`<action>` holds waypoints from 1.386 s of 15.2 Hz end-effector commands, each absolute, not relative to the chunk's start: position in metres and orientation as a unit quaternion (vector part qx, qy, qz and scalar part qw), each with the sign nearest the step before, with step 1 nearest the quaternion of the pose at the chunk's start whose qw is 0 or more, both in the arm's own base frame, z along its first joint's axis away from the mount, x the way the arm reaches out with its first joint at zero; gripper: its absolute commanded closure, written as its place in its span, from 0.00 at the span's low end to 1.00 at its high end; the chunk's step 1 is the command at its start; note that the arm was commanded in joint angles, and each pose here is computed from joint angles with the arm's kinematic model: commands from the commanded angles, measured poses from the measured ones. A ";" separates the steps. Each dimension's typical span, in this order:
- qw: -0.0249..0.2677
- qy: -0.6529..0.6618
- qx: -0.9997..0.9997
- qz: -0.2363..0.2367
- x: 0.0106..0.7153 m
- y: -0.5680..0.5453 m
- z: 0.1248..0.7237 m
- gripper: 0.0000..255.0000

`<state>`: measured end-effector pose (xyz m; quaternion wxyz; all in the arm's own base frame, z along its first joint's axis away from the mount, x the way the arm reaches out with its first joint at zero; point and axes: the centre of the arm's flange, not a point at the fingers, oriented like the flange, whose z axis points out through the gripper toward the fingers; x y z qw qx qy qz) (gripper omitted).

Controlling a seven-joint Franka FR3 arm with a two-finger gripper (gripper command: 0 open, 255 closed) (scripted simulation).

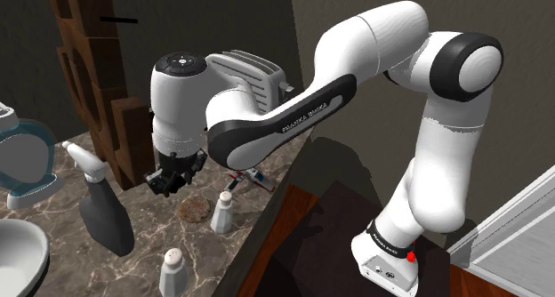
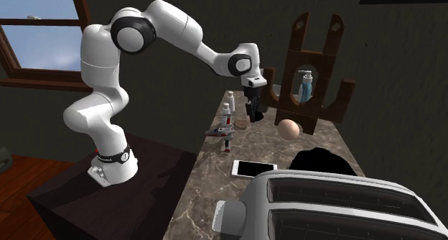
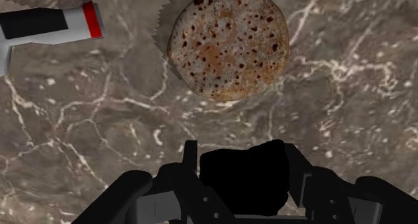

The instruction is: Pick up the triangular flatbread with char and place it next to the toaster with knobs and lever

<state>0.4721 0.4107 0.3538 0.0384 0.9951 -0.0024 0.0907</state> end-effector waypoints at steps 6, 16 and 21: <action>0.038 -0.003 0.995 0.091 0.473 0.410 0.392 1.00; 0.038 -0.003 0.995 0.091 0.473 0.410 0.445 1.00; 0.038 -0.003 0.995 0.091 0.473 0.410 0.472 1.00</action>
